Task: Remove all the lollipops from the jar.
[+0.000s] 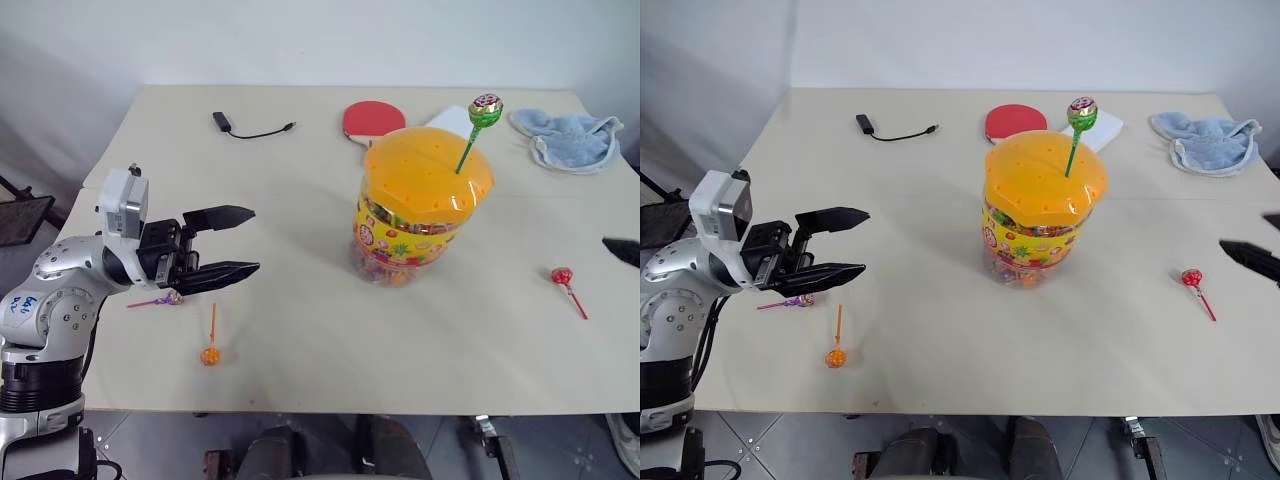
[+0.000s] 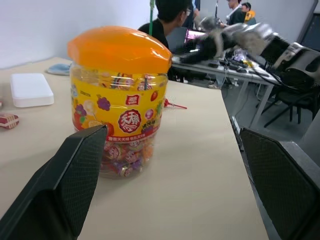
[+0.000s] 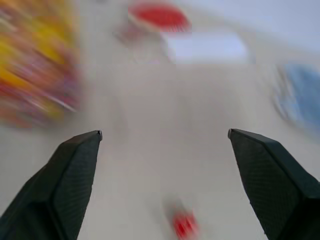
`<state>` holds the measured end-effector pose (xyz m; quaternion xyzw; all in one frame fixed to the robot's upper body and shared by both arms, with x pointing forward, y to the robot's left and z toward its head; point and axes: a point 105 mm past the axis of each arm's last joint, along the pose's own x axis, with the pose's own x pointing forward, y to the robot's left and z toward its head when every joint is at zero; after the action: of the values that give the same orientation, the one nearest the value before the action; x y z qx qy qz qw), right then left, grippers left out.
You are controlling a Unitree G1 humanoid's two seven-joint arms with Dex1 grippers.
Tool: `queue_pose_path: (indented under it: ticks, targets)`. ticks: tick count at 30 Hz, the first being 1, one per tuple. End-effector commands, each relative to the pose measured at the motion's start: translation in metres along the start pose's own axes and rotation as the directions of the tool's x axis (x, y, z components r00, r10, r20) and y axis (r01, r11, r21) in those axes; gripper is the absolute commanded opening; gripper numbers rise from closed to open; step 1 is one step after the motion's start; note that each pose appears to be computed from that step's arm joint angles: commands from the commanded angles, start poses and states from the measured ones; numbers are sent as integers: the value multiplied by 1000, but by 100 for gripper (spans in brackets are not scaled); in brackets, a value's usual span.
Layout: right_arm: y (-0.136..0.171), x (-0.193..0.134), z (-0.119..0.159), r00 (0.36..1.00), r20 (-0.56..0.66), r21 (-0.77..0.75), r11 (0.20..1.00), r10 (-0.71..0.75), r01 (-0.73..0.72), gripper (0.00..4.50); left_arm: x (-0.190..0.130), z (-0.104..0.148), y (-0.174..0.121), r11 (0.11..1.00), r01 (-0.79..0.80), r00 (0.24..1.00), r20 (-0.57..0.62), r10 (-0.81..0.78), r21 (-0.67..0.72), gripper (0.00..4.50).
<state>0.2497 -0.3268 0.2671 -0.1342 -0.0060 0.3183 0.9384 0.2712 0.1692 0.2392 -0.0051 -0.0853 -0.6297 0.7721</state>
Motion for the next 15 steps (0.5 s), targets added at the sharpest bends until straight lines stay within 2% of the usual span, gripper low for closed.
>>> queue_pose_path:
  ticks: [1, 3, 6, 9, 15]
  targets:
    - [42, 29, 31, 961, 171, -59, 976, 216, -209, 427, -5, 9, 3, 1000, -13, 997, 71, 13, 10, 450]
    - [61, 49, 47, 918, 281, -104, 959, 282, -263, 427, -5, 11, 5, 1000, -19, 996, 92, 17, 20, 450]
    - [72, 75, 58, 886, 360, -140, 955, 294, -260, 427, -3, 11, 7, 999, -29, 994, 103, 25, 38, 450]
    - [79, 99, 59, 875, 376, -126, 952, 306, -278, 427, -4, 8, 6, 999, -40, 994, 106, 36, 33, 450]
    - [81, 123, 66, 864, 395, -81, 948, 313, -306, 427, -6, 8, 3, 998, -63, 993, 104, 60, 31, 450]
